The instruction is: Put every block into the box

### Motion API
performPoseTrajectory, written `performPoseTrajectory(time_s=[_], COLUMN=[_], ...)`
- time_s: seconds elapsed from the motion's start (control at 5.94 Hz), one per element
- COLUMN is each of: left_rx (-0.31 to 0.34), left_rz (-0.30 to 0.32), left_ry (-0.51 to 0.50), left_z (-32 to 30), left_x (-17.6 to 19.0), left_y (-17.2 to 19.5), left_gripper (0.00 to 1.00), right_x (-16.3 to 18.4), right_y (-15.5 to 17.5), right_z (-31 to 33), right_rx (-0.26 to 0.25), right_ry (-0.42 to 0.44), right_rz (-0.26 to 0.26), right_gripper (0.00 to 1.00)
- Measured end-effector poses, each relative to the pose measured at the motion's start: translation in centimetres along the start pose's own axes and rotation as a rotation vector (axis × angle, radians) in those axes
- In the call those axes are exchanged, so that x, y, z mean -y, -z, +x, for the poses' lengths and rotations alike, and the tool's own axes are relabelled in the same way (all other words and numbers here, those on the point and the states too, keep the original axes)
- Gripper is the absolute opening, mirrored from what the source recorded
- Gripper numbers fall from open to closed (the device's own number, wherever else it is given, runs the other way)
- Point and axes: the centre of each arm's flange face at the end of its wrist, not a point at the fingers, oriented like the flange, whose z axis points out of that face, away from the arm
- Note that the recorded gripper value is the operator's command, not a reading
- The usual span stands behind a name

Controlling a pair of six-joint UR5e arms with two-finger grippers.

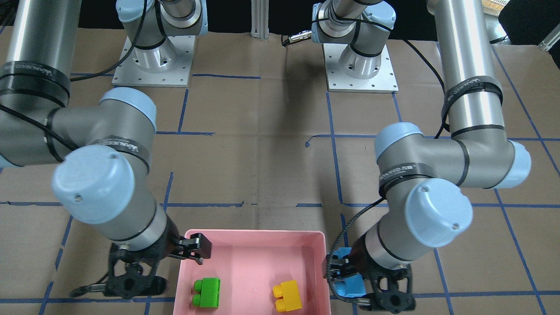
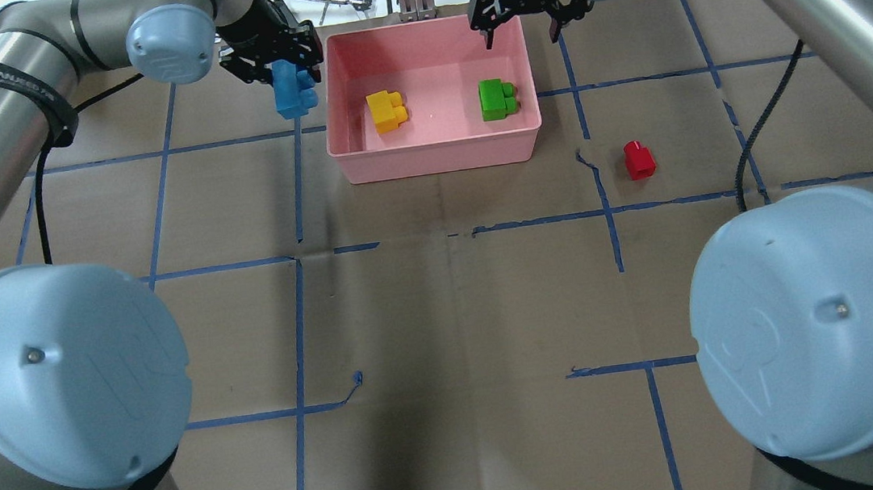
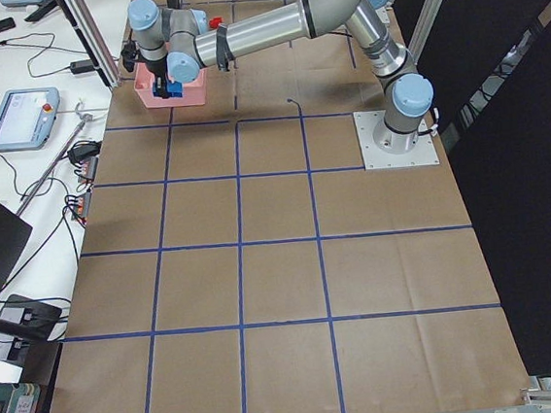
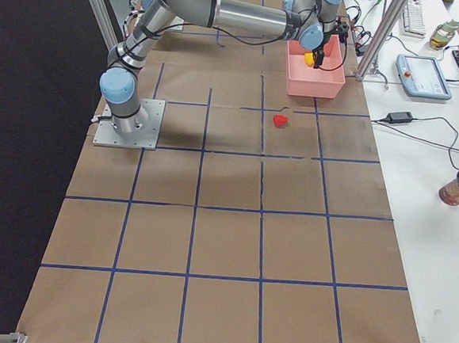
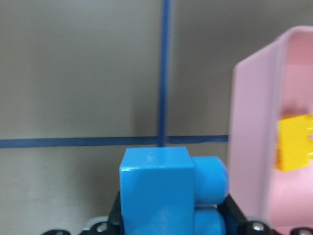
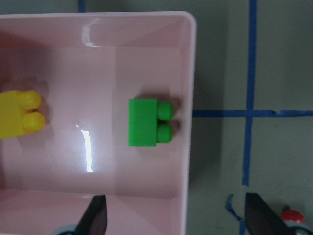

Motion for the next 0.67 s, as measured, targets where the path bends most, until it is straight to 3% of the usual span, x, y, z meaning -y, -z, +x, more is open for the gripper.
performPoseTrajectory(time_s=[0.17, 0.5, 0.67], left_rx=[-0.005, -0.009, 0.01], left_rz=[0.03, 0.053, 0.037], left_ry=[-0.016, -0.016, -0.014], left_z=[3.5, 5.4, 5.5], left_x=[-0.4, -0.7, -1.4], left_y=[-1.4, -2.1, -0.5], left_gripper=[0.99, 0.99, 0.99], right_x=[-0.2, -1.8, -3.0], right_y=[-0.1, -4.7, -7.6], right_z=[5.6, 13.1, 14.1], right_rx=[-0.003, 0.014, 0.023], right_ry=[0.032, 0.063, 0.06], right_rz=[-0.051, -0.139, -0.18], right_gripper=[1.0, 1.0, 1.0])
